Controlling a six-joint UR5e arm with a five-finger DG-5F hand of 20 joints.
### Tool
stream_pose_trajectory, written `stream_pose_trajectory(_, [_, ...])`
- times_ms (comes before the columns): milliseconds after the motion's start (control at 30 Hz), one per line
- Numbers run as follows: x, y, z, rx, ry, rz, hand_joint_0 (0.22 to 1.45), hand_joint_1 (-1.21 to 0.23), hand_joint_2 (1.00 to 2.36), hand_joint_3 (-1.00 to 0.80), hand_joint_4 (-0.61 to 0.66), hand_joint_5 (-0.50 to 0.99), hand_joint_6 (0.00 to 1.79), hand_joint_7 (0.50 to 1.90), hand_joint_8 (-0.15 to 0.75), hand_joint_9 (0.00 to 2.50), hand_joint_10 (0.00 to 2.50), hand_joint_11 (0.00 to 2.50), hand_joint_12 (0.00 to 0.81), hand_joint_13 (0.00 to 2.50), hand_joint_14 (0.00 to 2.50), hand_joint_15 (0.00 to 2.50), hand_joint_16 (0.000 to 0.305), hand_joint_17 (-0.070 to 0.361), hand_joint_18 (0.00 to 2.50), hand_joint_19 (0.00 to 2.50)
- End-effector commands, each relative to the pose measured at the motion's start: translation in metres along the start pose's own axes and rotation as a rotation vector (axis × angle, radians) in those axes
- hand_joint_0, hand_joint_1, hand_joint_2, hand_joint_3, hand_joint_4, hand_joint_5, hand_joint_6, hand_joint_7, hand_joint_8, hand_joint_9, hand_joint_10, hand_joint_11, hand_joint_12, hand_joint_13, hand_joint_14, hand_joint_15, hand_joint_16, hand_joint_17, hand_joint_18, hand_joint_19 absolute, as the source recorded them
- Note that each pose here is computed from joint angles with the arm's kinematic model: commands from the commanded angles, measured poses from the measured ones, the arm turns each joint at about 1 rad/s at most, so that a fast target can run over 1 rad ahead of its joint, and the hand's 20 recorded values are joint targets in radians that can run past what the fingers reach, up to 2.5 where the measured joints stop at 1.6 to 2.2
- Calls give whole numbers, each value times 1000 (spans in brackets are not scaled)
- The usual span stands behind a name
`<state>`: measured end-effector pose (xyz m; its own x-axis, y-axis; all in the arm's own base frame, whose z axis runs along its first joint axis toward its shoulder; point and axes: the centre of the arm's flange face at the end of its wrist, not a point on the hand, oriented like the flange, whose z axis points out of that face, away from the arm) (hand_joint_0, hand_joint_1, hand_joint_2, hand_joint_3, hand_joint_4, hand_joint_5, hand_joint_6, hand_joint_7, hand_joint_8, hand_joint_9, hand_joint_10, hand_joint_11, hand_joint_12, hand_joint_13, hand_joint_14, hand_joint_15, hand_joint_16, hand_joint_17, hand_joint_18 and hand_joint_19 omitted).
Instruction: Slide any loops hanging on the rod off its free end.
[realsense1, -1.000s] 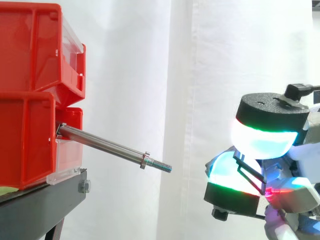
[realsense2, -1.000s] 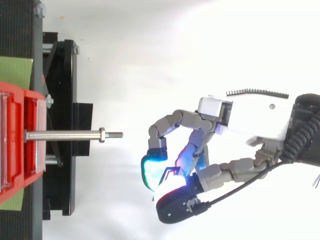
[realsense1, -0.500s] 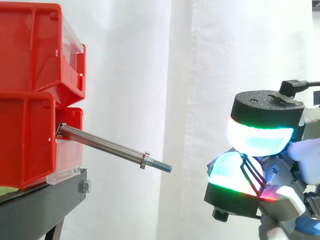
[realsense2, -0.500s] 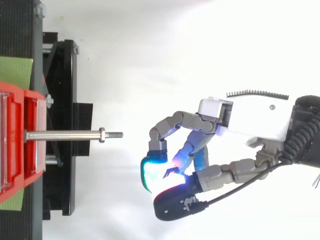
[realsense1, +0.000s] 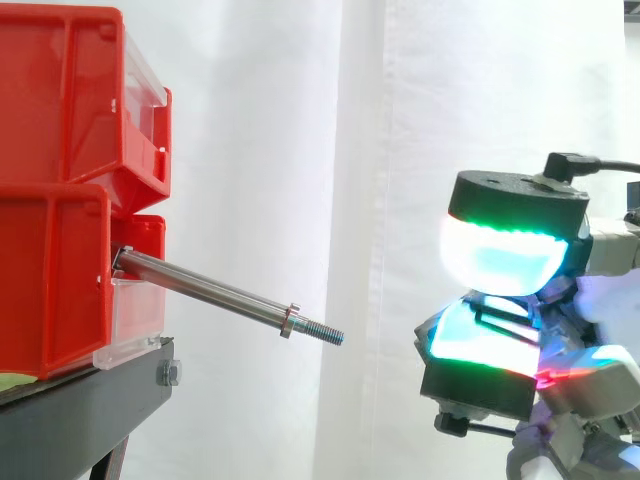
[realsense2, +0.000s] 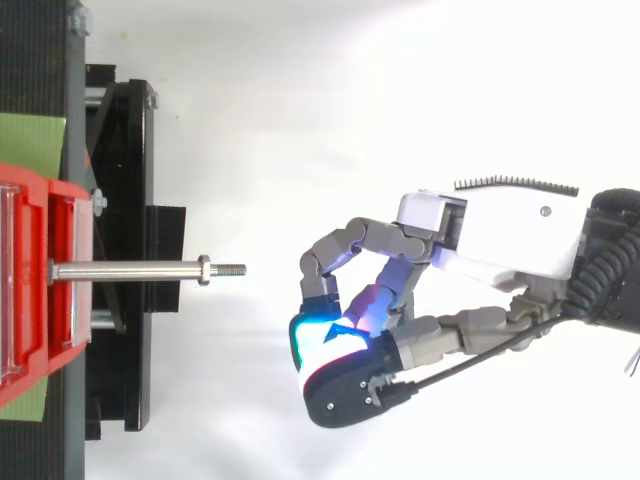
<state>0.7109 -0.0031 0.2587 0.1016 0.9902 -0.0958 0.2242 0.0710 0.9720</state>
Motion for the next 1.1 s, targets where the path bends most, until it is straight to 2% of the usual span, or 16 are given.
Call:
stream_pose_trajectory(0, [0,-1,0,0,-3,0,609,-559,1009,-401,142,-126,882,1205,358,1363,23,803,341,1046,12,340,54,123,1113,836])
stream_pose_trajectory(133, [-1,0,1,-2,-11,1,582,-545,1020,-220,124,-118,872,1207,366,1378,23,794,339,1049,14,344,55,123,1118,846])
stream_pose_trajectory(233, [-1,1,0,-3,-13,1,586,-562,1018,-205,142,-115,870,1205,389,1391,24,801,358,1068,13,336,58,132,1157,821])
stream_pose_trajectory(400, [-1,0,1,-2,-13,1,587,-640,1019,-224,166,-137,866,1225,379,1327,25,844,359,1056,12,363,55,124,1128,835])
stream_pose_trajectory(500, [0,0,1,-3,-13,1,610,-736,1018,-247,166,-160,880,1202,373,1260,25,886,368,1041,14,367,55,124,1104,804])
stream_pose_trajectory(667, [0,1,0,-5,-16,1,701,-822,1005,-428,104,-196,903,1072,349,1123,24,902,364,974,15,345,55,123,1059,730])
stream_pose_trajectory(767, [0,0,0,0,-16,7,725,-815,1001,-500,106,-200,902,1035,349,1110,24,908,363,968,14,337,55,123,1051,713])
stream_pose_trajectory(900, [1,1,0,-2,-14,29,723,-809,1000,-500,134,-198,901,1010,348,1109,24,900,361,966,12,336,54,121,1039,723])
stream_pose_trajectory(1000, [2,1,-1,-2,-13,38,674,-768,1000,-500,166,-186,896,1061,355,1182,24,900,357,992,13,339,54,121,1056,742])
stream_pose_trajectory(1067, [4,1,-1,-2,-11,42,625,-666,1000,-500,163,-164,881,1110,361,1246,21,862,355,1022,14,347,53,119,1064,768])
